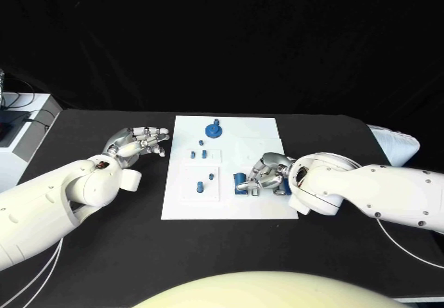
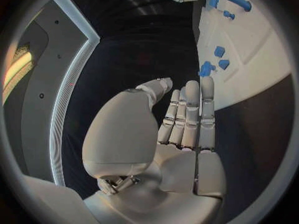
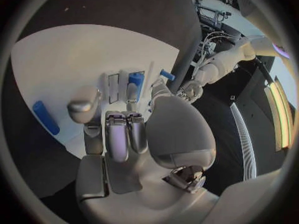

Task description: Assemble the parts on the task board

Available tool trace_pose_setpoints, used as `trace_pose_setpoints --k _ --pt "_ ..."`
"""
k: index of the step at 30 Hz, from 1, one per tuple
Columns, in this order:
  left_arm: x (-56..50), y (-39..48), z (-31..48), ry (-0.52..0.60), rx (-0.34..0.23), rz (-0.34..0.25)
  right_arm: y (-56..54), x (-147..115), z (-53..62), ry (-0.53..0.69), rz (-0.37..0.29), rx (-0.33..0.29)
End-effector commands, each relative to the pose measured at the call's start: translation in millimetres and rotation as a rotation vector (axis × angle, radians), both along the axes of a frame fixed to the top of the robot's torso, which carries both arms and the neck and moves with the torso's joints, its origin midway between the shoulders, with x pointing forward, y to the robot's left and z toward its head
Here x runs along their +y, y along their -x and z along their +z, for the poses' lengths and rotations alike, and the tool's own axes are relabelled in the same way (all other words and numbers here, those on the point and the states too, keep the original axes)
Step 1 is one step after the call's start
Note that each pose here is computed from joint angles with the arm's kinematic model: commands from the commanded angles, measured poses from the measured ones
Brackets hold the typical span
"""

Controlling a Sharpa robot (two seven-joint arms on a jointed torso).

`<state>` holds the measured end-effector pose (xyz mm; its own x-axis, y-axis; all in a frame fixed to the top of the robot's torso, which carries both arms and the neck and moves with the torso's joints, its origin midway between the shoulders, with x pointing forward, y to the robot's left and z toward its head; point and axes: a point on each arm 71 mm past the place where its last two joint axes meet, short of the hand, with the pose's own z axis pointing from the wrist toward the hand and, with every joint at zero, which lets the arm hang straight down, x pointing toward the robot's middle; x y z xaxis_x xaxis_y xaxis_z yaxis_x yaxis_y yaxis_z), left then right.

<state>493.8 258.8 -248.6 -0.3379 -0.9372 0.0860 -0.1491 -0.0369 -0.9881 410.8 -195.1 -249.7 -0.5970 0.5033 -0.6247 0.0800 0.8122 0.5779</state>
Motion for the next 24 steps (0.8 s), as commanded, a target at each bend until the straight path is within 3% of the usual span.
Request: trace_pose_setpoints --k 1,8,14,18,24 --pt "-2.2 0.3 0.7 0.014 -0.006 -0.013 0.2 3.2 8.1 -0.165 0.002 -0.053" --pt "-1.9 0.5 0.1 0.014 -0.005 -0.012 0.1 -9.6 15.6 -0.199 -0.032 -0.066" --pt "-1.6 0.6 -0.2 0.014 -0.004 -0.011 -11.1 -40.6 23.3 -0.096 -0.066 -0.05" --pt "-2.8 1.1 0.3 0.017 -0.006 -0.014 -18.4 -70.1 22.5 0.06 -0.069 0.034" --pt "-3.8 2.5 1.9 0.026 -0.009 -0.02 -16.2 -101.4 17.8 0.254 -0.071 0.151"
